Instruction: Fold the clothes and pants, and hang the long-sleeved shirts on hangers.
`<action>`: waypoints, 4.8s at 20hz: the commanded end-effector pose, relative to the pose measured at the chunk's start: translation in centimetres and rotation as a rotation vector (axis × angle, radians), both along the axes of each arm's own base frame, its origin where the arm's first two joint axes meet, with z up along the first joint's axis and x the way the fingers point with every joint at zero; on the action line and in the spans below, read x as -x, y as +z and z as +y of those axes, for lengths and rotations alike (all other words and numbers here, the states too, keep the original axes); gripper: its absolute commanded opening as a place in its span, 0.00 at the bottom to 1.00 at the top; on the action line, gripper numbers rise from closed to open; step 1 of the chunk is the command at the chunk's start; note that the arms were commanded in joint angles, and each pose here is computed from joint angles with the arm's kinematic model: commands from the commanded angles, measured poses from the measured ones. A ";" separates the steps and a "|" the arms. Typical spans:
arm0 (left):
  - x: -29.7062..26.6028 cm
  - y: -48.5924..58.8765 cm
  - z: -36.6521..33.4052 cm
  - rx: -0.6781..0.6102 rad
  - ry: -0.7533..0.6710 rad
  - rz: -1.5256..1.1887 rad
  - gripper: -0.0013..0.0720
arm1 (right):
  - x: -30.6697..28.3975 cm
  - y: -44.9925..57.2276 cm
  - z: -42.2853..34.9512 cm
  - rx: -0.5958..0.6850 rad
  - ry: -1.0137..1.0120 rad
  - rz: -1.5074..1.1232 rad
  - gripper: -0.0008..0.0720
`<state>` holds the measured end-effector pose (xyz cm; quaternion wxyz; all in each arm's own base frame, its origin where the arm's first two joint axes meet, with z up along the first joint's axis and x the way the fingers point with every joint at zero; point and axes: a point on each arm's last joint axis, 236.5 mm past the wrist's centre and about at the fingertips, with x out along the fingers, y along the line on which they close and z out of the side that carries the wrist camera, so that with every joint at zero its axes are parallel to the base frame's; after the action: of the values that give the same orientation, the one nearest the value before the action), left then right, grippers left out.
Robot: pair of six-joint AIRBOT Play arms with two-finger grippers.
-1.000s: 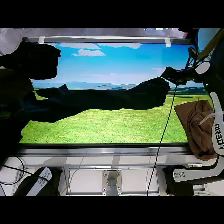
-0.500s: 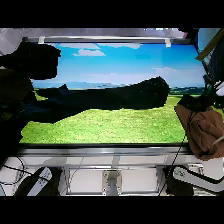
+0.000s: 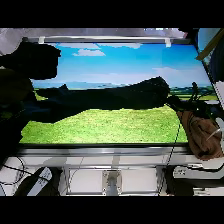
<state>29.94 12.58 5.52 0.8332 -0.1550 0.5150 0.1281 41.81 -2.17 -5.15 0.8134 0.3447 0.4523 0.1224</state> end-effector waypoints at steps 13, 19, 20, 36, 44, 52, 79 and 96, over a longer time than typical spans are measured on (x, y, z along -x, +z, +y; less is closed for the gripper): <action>-1.7 6.9 1.2 -0.097 0.001 -0.152 0.05 | 4.1 9.0 5.5 -0.076 0.402 -0.003 0.07; -0.4 15.7 2.4 -0.266 0.050 -0.386 0.05 | 10.9 18.2 -3.8 0.339 0.267 -0.025 0.07; 0.3 15.6 3.1 -0.290 0.067 -0.374 0.05 | 12.0 18.1 -5.2 0.380 0.237 0.004 0.07; 5.7 -1.5 8.4 -0.292 0.234 -0.122 0.05 | 26.7 3.6 -7.0 0.226 0.251 0.584 0.06; 1.1 5.7 11.7 -0.468 0.304 -0.507 0.05 | 28.3 3.8 -9.7 0.237 0.069 0.693 0.06; 9.0 -9.2 8.9 -0.427 0.155 -0.016 0.05 | 32.0 0.0 -8.2 0.241 0.100 0.800 0.07; -24.2 -12.1 -6.9 0.267 0.003 0.135 0.98 | 6.2 15.6 -6.4 0.405 -0.010 0.020 0.73; -24.3 -11.7 -7.4 0.351 -0.005 0.122 0.05 | 8.6 13.9 -7.7 0.481 0.029 0.133 0.73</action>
<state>54.25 4.92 -7.22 0.7497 -0.3049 0.5837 0.0656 35.03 -9.00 9.92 0.8569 0.1664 0.4876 0.0138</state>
